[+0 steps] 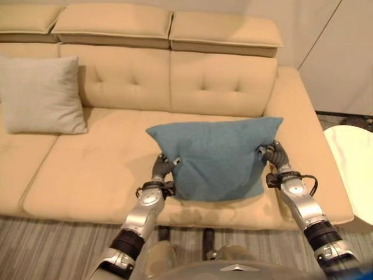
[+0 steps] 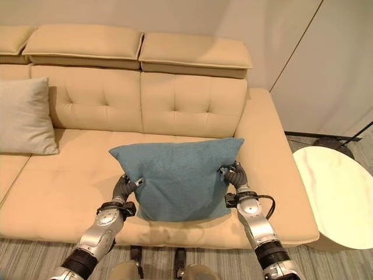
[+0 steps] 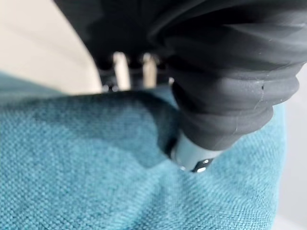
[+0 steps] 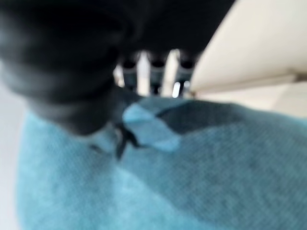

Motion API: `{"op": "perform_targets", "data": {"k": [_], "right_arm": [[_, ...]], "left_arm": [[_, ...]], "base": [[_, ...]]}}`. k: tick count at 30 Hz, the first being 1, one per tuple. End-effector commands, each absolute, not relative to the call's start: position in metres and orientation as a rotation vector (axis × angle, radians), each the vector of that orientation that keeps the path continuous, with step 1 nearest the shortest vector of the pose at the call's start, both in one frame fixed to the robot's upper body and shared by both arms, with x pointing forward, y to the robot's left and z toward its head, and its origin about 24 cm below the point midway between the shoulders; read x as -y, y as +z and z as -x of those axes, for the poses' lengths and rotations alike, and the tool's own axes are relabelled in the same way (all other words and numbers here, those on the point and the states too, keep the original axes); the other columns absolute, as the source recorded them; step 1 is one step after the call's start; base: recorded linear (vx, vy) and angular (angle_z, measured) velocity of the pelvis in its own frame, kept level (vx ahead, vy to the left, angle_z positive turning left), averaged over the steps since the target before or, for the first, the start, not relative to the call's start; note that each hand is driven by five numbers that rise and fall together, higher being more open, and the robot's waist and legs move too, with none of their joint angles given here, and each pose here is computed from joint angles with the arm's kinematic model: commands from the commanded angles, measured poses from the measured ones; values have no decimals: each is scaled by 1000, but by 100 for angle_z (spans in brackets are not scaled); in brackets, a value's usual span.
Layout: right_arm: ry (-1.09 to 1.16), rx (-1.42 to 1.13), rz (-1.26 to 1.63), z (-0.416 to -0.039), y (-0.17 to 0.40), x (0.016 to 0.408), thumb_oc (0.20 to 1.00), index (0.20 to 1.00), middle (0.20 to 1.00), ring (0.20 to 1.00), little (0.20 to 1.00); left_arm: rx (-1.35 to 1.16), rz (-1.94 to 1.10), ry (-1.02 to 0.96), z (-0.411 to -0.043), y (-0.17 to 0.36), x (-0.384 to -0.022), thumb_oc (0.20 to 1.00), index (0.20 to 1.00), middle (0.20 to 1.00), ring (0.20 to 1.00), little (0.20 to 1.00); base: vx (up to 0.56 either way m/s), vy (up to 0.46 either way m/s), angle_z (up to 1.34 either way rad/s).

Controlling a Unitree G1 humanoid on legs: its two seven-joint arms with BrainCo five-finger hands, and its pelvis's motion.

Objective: Pick up all the scattered cushions and arrange them neatly on the sofa.

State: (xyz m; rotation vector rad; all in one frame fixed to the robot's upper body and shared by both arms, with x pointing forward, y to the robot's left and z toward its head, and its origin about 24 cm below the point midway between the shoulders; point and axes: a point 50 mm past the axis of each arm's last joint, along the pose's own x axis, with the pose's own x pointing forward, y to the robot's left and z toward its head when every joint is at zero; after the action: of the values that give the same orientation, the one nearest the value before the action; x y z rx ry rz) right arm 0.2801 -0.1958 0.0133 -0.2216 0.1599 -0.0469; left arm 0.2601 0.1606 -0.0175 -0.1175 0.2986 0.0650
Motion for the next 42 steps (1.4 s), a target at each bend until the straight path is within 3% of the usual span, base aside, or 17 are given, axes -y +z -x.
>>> {"op": "perform_targets", "data": {"k": [1,17,28,42], "right_arm": [[16,28,142,-292,45,172,200,200,200,200,200],[71,207,168,-329,101,144,200,200,200,200,200],[85,589,307,-377,244,94,200,200,200,200,200],[-2,648,393,-393,286,101,200,200,200,200,200]], "left_arm": [[-50,199,-83,-279,33,-131,200,200,200,200,200],[200,97,25,-315,100,-156,200,200,200,200,200],[532,68,73,-374,226,-130,200,200,200,200,200],[606,-13,118,-391,270,-121,200,200,200,200,200]], "base": [[147,189,-27],[56,107,-10],[-97,-28,-3],[-2,-33,-1]]}}
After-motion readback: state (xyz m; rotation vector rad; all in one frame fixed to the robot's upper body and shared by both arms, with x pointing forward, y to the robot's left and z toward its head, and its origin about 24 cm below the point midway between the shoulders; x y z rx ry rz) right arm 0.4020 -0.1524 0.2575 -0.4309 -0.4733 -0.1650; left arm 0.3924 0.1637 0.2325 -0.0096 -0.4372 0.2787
